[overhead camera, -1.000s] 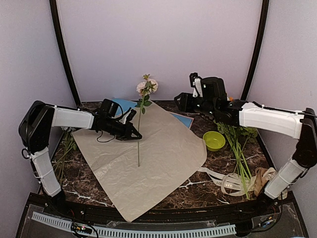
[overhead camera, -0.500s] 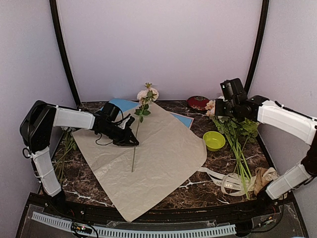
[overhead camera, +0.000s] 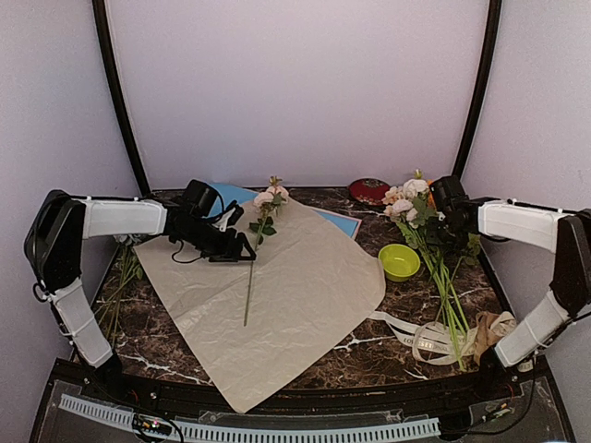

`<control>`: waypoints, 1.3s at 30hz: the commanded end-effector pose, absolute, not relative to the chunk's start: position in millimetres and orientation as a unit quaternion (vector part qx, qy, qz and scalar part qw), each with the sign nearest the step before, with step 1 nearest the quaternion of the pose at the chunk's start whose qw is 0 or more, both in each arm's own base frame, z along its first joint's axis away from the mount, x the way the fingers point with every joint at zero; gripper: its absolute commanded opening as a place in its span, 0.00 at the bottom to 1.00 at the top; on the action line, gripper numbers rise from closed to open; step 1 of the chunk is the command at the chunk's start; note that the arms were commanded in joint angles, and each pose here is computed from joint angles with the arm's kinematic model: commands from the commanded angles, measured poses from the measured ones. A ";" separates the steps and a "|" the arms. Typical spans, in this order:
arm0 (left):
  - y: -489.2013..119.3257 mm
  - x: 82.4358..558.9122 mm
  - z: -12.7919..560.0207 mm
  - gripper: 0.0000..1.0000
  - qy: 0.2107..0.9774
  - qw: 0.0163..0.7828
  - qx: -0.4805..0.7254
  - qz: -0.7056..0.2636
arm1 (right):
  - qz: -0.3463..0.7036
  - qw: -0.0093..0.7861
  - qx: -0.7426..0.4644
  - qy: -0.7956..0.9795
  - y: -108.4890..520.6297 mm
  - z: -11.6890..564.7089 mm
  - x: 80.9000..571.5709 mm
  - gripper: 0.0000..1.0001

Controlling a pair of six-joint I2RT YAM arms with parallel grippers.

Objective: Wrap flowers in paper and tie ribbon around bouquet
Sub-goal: Place the fake flower on the flattened wrapping paper, then pick up the fake flower from the corner of the board.

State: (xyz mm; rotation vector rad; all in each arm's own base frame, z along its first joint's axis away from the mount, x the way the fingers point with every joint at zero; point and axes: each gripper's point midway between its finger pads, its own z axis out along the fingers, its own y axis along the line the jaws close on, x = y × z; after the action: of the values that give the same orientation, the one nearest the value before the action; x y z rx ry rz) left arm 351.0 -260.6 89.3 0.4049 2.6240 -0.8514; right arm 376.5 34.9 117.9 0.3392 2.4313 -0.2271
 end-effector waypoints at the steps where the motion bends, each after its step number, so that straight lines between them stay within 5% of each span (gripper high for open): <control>1: -251.6 359.5 127.6 0.63 0.916 0.237 0.164 -0.279 | -0.091 0.324 0.161 0.928 21.1 97.5 386.7 0.49; 14: -254.7 357.1 128.9 0.61 0.912 0.234 0.178 -0.286 | -0.110 0.291 0.179 0.933 -1.2 55.7 388.9 0.34; 19: -254.7 357.3 128.3 0.61 0.912 0.234 0.178 -0.286 | -0.102 0.302 0.180 0.931 0.2 60.8 389.8 0.12; 24: -255.4 357.3 128.5 0.61 0.911 0.233 0.183 -0.286 | -0.103 0.306 0.175 0.930 -0.5 70.3 386.6 0.02; 31: -255.9 357.3 128.9 0.61 0.910 0.233 0.191 -0.283 | -0.099 0.310 0.171 0.930 -0.2 82.7 380.4 0.09; 39: -255.3 357.4 129.5 0.61 0.910 0.234 0.195 -0.281 | -0.097 0.325 0.173 0.925 -1.4 98.2 380.3 0.00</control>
State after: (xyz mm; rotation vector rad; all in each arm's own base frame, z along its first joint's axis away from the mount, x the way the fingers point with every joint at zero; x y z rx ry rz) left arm 356.3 -255.3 119.3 0.5112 2.5165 -0.7726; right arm 379.8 0.7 82.4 0.4507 2.4654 -0.2637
